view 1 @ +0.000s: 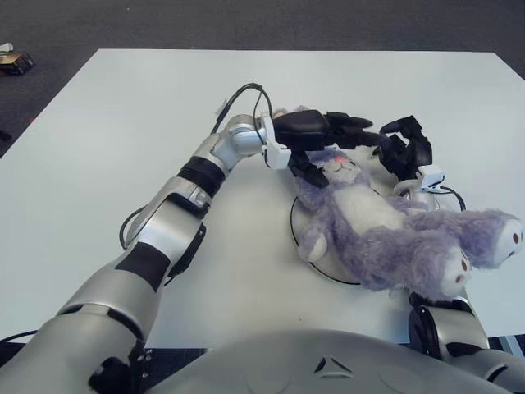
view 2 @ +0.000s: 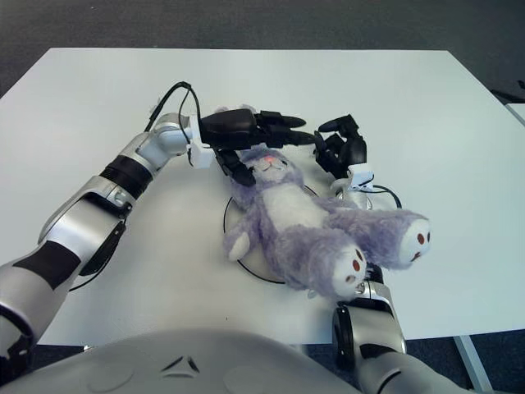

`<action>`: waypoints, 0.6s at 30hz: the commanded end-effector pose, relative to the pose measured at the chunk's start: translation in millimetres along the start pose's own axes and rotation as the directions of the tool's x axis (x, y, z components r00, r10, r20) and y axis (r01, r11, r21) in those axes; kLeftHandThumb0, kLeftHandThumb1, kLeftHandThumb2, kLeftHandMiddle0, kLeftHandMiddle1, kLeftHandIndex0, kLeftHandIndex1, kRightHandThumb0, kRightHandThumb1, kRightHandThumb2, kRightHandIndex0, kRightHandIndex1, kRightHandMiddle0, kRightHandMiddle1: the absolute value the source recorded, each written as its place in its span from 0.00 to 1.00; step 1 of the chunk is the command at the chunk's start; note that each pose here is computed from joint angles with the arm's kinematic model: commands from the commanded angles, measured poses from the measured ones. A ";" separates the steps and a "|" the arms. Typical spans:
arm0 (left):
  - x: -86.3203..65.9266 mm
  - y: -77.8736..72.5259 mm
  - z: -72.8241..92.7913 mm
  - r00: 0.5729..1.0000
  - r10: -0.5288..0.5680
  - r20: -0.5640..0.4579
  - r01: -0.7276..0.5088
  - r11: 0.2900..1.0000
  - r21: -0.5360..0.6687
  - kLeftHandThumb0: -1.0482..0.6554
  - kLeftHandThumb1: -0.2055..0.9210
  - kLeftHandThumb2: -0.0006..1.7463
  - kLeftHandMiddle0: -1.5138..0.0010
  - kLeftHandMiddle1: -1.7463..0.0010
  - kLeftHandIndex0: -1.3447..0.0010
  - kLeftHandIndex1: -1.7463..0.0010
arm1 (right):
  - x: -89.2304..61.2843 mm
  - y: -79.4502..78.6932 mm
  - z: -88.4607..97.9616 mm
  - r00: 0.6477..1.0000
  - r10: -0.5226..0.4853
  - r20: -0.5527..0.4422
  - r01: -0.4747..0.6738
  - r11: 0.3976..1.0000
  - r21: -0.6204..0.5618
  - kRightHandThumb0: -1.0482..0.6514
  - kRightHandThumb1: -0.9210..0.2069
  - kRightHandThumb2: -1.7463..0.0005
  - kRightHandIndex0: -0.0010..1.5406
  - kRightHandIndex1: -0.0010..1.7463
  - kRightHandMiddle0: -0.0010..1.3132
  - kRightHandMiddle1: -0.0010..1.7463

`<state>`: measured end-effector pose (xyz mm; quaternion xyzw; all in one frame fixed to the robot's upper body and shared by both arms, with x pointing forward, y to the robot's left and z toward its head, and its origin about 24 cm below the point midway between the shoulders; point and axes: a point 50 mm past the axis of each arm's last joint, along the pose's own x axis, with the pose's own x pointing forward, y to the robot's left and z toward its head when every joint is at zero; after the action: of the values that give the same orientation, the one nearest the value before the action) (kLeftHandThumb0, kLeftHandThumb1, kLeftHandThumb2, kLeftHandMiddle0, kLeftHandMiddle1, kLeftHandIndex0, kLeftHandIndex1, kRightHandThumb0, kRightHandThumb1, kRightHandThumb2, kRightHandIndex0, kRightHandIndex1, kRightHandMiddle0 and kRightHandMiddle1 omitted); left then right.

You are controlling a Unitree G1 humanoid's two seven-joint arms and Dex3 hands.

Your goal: Put the doll into the plate.

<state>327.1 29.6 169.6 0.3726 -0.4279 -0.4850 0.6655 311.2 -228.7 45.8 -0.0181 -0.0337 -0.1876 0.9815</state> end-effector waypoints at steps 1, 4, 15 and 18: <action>-0.7 16.9 -3.2 0.998 0.062 -0.026 -0.063 0.998 -0.008 0.01 1.00 0.40 0.85 0.99 0.87 1.00 | -19.8 -2.2 -38.5 0.984 -0.012 -0.178 0.005 0.999 -0.043 0.40 0.13 0.62 0.58 0.99 0.27 0.97; -1.7 22.2 -6.7 0.996 0.070 -0.049 -0.073 0.996 -0.045 0.01 1.00 0.40 0.85 0.99 0.87 1.00 | -21.4 -1.1 -36.6 0.987 -0.006 -0.161 -0.002 0.999 -0.047 0.40 0.16 0.58 0.58 1.00 0.25 0.99; -5.0 42.5 -20.5 0.994 0.089 -0.068 -0.109 0.909 -0.402 0.01 1.00 0.38 0.82 0.99 0.85 0.99 | -24.2 -0.9 -34.8 0.988 -0.001 -0.151 -0.006 0.999 -0.047 0.40 0.16 0.56 0.55 1.00 0.24 1.00; -7.5 48.0 -22.9 0.994 0.075 -0.074 -0.099 0.900 -0.424 0.01 1.00 0.39 0.82 0.99 0.85 0.99 | -24.3 -0.7 -34.5 0.988 0.000 -0.152 -0.008 0.999 -0.049 0.40 0.16 0.56 0.55 1.00 0.24 1.00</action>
<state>358.2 47.8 190.1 0.2175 -0.3088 -0.5210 0.7654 307.8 -225.0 46.3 -0.0319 -0.0371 -0.1842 0.9817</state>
